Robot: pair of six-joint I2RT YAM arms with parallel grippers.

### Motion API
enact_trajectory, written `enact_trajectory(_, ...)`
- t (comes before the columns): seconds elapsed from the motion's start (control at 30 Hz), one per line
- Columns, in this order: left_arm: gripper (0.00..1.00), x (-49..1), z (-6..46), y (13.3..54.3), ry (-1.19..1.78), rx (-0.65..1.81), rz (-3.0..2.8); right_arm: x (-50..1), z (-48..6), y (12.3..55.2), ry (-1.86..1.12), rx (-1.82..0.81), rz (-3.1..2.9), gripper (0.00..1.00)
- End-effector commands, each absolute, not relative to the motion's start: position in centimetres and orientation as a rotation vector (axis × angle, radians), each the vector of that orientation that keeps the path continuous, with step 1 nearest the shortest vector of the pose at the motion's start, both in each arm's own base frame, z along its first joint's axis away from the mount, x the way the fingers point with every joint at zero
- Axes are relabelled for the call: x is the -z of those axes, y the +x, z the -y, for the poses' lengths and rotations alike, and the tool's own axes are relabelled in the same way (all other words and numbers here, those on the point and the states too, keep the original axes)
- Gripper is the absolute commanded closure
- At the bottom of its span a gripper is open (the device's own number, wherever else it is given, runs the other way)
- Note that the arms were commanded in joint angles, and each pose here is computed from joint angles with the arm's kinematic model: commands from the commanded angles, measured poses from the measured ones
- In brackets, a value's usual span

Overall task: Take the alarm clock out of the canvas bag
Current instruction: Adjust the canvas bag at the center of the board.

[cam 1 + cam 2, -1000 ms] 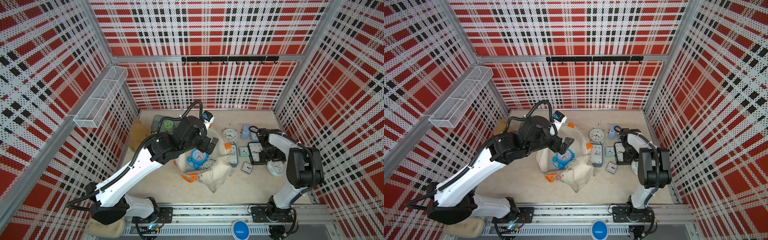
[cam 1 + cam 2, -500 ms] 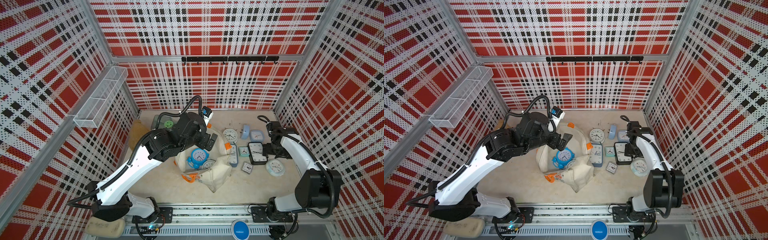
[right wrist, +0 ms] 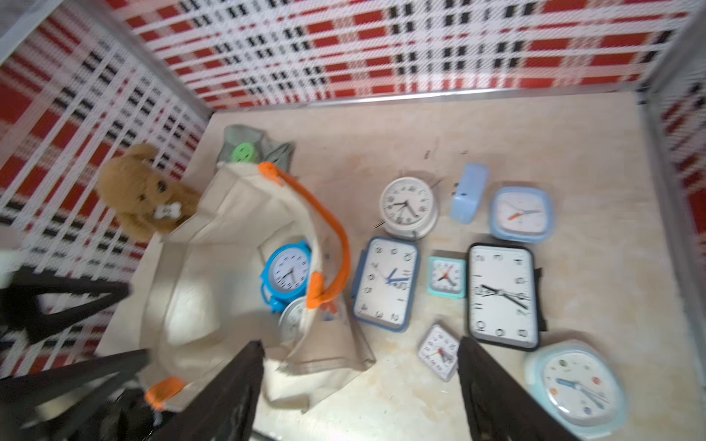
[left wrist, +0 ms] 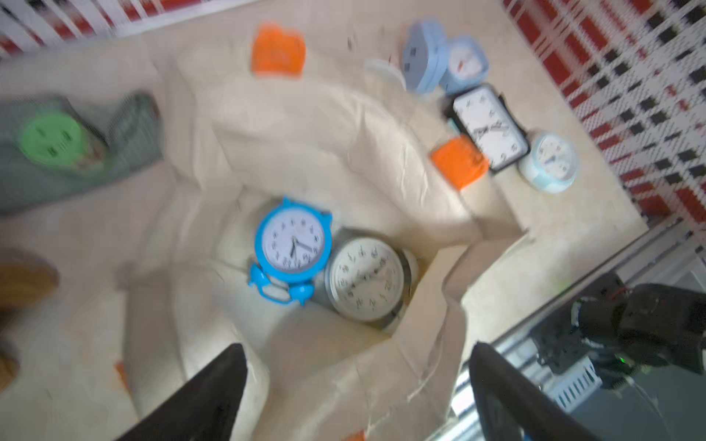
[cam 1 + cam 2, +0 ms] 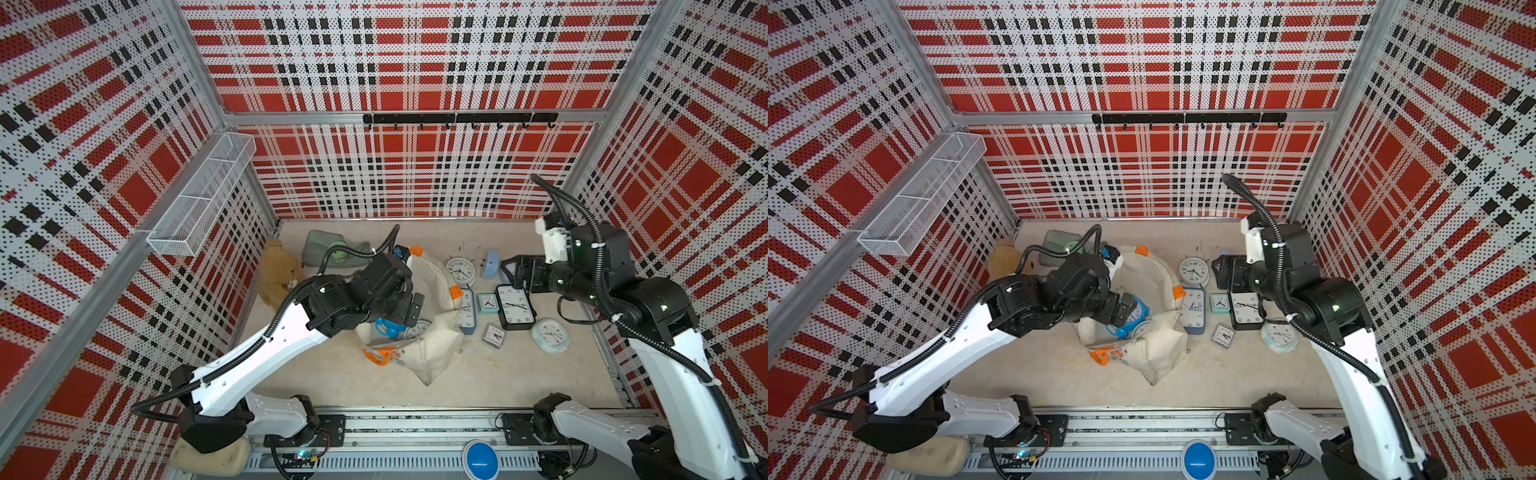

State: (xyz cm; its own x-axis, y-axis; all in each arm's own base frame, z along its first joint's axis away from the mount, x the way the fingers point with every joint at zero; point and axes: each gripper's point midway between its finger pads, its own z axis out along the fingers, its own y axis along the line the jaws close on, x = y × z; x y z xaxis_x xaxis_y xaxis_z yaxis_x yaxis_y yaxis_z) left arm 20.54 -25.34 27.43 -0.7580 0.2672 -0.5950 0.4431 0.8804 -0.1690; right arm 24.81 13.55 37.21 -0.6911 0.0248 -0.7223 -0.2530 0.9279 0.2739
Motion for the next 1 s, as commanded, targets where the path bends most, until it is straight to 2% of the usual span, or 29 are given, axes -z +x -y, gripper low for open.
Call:
enact_trajectory(0.0,0.14,-24.0,26.1,18.1,0.331,0.572,-2.610,-32.4,-16.5,24.9,-0.105,-0.439,-2.511,0.26)
enact_trajectory(0.07,0.20,-21.9,26.1,17.3,0.285,0.597,-2.659,-30.2,-18.2,24.8,-0.084,-0.431,-2.599,0.31)
enact_trajectory(0.2,0.27,-19.3,25.7,16.4,0.250,0.574,-2.717,-28.3,-22.7,24.4,-0.151,-0.438,-2.657,0.36)
enact_trajectory(0.5,0.29,-16.4,25.3,13.3,0.253,0.559,-2.787,-23.3,-27.2,23.9,-0.121,-0.383,-2.821,0.42)
enact_trajectory(0.77,0.29,-16.5,24.0,13.4,0.161,0.583,-2.756,-16.7,-25.2,20.1,-0.046,-0.305,-3.011,0.42)
enact_trajectory(0.97,0.22,-18.0,23.5,15.0,0.071,0.621,-2.707,-13.2,-23.1,17.3,-0.010,-0.232,-3.087,0.42)
